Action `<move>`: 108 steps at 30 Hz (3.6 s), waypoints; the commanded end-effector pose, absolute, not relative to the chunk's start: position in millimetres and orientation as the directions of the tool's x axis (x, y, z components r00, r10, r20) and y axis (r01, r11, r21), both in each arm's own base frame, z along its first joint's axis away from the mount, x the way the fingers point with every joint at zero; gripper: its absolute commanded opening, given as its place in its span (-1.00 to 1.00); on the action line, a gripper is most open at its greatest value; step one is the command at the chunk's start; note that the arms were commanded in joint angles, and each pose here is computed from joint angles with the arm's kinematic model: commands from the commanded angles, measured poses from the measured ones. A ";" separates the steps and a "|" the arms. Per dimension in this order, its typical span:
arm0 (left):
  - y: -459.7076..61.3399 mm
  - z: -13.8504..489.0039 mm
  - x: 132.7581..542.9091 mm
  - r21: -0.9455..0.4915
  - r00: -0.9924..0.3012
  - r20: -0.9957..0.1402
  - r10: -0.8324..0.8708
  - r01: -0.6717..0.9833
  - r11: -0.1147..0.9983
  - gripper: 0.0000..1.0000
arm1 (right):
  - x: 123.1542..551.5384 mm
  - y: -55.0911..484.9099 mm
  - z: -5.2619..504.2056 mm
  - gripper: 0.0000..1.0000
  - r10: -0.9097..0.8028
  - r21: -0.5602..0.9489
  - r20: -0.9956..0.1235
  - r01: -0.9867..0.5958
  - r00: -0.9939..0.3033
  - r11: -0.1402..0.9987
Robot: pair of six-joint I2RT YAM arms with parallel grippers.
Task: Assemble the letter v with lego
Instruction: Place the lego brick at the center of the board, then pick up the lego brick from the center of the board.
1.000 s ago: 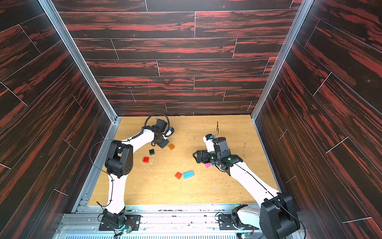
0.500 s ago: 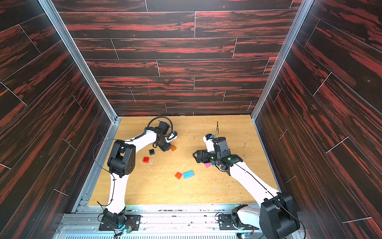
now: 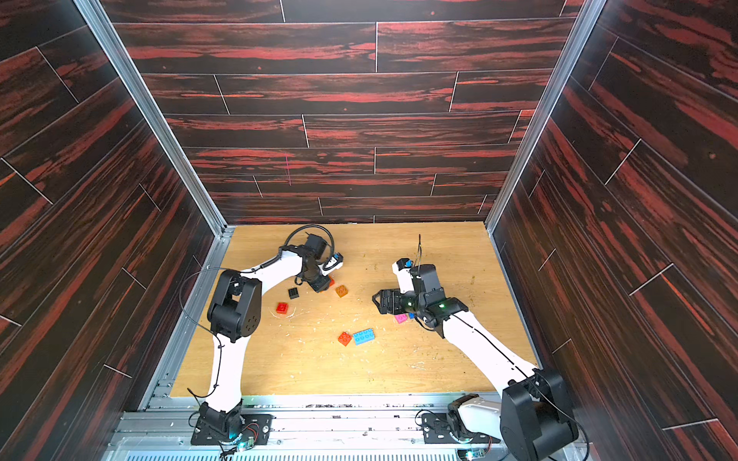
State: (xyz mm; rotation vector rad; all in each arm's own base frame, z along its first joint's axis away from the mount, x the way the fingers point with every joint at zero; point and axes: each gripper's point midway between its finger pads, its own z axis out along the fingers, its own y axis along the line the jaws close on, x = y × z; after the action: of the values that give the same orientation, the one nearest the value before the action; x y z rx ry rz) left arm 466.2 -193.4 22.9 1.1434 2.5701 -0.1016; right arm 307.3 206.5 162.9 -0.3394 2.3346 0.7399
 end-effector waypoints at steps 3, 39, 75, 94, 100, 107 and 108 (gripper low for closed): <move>-186.5 26.8 466.8 0.076 -0.641 -0.303 0.706 0.722 0.688 -0.34 | 305.9 213.2 158.7 0.96 -0.050 0.440 -0.645 -0.424 -0.762 0.792; -76.3 118.8 398.4 0.268 -0.869 -0.472 0.148 0.018 0.963 0.85 | 290.0 281.1 174.7 0.97 -0.194 0.470 -0.656 -0.597 -0.729 0.650; 30.3 111.2 290.8 -0.229 -0.564 -0.468 -0.680 -0.666 0.710 1.00 | 304.1 435.5 118.4 0.82 -0.588 0.229 -0.614 -0.832 -0.526 0.505; 54.3 124.5 295.3 -0.443 -0.427 -0.404 -0.809 -0.683 0.582 1.00 | 291.9 537.4 81.7 0.72 -0.741 0.033 -0.640 -0.971 -0.201 0.236; 57.9 129.0 294.7 -0.463 -0.405 -0.409 -0.818 -0.681 0.568 1.00 | 296.2 544.6 65.2 0.66 -0.756 0.023 -0.626 -0.974 -0.189 0.224; 59.5 129.5 296.2 -0.480 -0.395 -0.400 -0.827 -0.678 0.556 1.00 | 303.8 551.3 51.7 0.59 -0.764 0.015 -0.618 -0.975 -0.183 0.221; 59.3 129.7 296.3 -0.482 -0.395 -0.399 -0.827 -0.677 0.556 1.00 | 305.0 552.6 50.1 0.59 -0.766 0.013 -0.617 -0.975 -0.182 0.221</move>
State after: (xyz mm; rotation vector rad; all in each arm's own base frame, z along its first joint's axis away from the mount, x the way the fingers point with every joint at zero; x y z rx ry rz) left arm 299.4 60.2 131.4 -1.1919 2.1897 -0.3039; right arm 303.8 550.4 56.2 -1.5765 2.0130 0.5778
